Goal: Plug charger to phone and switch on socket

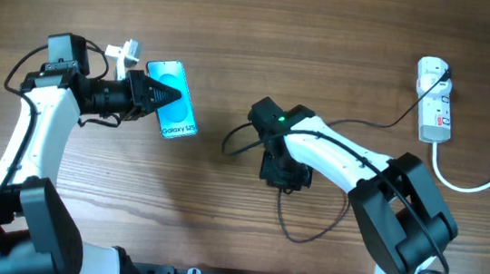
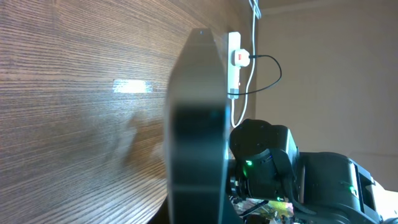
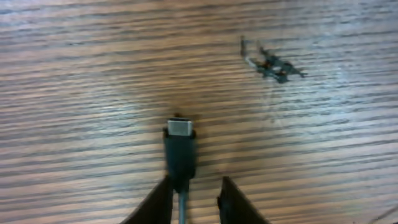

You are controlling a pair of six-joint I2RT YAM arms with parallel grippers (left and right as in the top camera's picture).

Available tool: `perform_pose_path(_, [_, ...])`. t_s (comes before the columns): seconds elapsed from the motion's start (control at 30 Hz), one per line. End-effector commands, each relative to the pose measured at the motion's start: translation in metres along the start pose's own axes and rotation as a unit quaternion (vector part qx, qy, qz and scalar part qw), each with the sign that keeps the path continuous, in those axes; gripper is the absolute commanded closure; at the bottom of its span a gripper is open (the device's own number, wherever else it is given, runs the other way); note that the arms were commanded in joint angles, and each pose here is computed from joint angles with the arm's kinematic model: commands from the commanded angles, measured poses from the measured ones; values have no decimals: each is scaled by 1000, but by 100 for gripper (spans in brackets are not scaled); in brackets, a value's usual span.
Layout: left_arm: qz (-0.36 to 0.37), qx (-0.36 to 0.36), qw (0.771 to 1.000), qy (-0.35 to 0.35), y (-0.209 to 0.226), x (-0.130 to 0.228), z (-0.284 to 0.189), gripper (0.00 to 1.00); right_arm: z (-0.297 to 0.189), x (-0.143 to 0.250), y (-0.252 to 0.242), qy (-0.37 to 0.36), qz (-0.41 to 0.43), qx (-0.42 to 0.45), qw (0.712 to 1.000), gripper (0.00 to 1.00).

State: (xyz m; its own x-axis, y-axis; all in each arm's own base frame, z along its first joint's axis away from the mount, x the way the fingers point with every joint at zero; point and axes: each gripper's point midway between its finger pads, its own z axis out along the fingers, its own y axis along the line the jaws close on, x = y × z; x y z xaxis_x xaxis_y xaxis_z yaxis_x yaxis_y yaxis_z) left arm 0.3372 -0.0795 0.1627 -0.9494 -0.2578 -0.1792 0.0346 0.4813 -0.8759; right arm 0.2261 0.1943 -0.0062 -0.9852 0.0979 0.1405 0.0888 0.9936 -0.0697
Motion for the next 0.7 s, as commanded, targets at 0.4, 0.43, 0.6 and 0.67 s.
perform_pose_path(0.4, [8,12,1000,-2,-3,0,-1,96,14,-11,-7,-26,-26,33,999,96])
perform_pose_path(0.43, [8,12,1000,-2,-3,0,-1,96,14,-12,-7,-27,-35,31,999,96])
perform_pose_path(0.6, [7,12,1000,-1,-3,0,-1,96,23,-9,-10,-27,-24,31,999,85])
perform_pose_path(0.67, [7,12,1000,-2,-3,0,-1,96,25,-6,-11,-23,-22,33,999,84])
